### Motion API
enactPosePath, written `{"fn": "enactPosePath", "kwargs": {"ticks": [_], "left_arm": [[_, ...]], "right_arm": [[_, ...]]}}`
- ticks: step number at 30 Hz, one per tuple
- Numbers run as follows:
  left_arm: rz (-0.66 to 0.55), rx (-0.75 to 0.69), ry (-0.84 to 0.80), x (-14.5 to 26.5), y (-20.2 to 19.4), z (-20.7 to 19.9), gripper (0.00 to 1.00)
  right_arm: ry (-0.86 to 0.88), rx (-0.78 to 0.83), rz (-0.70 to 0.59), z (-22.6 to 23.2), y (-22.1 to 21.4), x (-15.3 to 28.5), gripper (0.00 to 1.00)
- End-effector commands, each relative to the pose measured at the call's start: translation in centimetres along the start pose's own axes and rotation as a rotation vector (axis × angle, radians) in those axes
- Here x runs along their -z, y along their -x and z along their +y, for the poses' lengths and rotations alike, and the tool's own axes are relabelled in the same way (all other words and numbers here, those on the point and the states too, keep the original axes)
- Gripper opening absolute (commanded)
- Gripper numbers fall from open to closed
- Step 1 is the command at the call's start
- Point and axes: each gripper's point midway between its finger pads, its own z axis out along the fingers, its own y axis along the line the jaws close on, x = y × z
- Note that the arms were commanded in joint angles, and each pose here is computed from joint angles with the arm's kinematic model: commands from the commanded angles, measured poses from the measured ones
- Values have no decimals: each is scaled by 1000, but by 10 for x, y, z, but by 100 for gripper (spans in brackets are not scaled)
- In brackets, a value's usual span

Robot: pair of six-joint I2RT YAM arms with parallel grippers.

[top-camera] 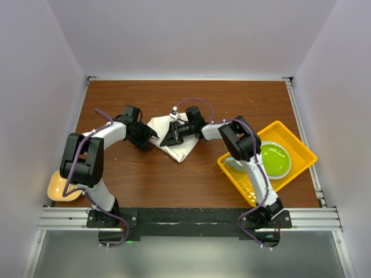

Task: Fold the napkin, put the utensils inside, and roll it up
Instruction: Roll the napkin with the utensil

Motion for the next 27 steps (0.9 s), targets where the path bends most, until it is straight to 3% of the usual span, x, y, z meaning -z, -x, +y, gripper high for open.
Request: {"fn": "enactPosePath", "kwargs": {"ticks": [1,10,14,22,24,27], "left_arm": [[-111,41,-61,15,22,-7,61],[-22,27,-16,-9,2,0,64],[-3,13,54,-24,-6,16,61],[-15,-75,143,-25,-5,37,19],[-4,-91,146,-22,-9,38,6],[12,-105,136,-17,-14,34,0]], "right_arm": [[-150,-129,59,-65,-41,1,0],[-155,-124,50,-65,-38,1,0],[-152,-116,44,-62,-35,0,0],[-269,2,76,-54,-27,13,1],[-310,49,85,-49,-23,19,6],[-374,147,95,-33,-16,28,16]]}}
